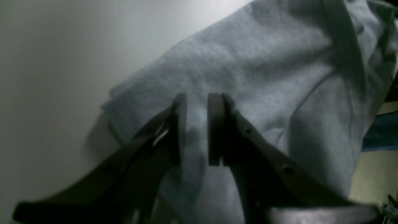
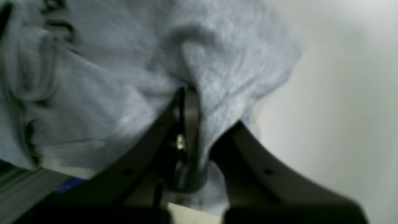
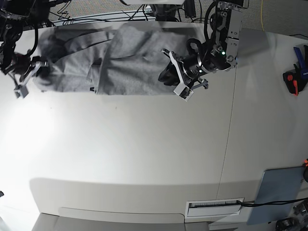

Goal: Fold the T-shirt properly
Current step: 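Lift the right gripper's end and fold it over toward the left gripper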

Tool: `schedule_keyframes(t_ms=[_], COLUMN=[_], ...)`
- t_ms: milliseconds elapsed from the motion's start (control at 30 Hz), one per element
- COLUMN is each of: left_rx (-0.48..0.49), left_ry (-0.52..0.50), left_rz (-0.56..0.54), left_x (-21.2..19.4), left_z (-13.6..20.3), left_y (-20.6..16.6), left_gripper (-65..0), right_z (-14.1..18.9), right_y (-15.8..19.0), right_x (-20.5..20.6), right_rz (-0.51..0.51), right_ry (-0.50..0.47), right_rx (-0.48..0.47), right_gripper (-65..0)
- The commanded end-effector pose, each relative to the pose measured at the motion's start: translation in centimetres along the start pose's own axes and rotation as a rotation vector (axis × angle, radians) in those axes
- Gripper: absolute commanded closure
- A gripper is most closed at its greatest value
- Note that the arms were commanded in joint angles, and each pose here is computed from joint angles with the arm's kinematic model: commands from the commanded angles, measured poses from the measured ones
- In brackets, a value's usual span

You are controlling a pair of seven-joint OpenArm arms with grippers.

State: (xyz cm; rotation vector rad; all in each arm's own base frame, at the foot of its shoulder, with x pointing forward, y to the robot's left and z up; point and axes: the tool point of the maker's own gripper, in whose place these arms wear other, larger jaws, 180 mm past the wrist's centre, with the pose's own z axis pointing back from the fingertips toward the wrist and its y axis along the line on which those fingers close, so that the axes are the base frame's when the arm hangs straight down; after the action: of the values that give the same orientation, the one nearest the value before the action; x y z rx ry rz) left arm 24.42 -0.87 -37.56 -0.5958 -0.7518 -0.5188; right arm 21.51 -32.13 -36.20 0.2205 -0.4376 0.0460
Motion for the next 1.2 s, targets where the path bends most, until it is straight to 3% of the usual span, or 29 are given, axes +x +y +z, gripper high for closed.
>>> schedule_keyframes(t_ms=[0,200,467,667,833,1000,1167], left_rx=[-0.011,-0.011,0.014,0.061,0.057,0.005,-0.031], left_ry=[-0.051,-0.043,0.029,0.116,0.138,0.09,0.113], left_rz=[-0.011,-0.011,-0.033,-0.075,-0.064,-0.017,0.004], left_x=[1.4,1.3,0.0,-1.6,-2.8,-4.3,-5.7], left_z=[0.2,0.2,0.2,0.6,0.9,0.4,-0.5], left_y=[-0.2,-0.2,0.2,1.4,1.2,-0.9,-1.9], left_gripper=[-13.0,-13.0,-13.0,-13.0,-13.0,-13.0,-13.0], right_z=[1.1,2.7,4.7,6.5,5.9,4.3,3.1], right_y=[0.2,3.8,12.7,17.0,19.4,24.4,28.7], right_x=[1.6,4.0,4.6,4.6,4.6,4.5,4.7], right_rz=[0.025,0.116,0.226,0.224,0.216,0.287,0.357], right_ry=[-0.039,-0.137,-0.309,-0.419,-0.435,-0.431,-0.44], right_rx=[-0.011,0.008,0.088,0.114,0.19,0.309,0.361], right_gripper=[0.0,0.0,0.0,0.0,0.0,0.0,0.0])
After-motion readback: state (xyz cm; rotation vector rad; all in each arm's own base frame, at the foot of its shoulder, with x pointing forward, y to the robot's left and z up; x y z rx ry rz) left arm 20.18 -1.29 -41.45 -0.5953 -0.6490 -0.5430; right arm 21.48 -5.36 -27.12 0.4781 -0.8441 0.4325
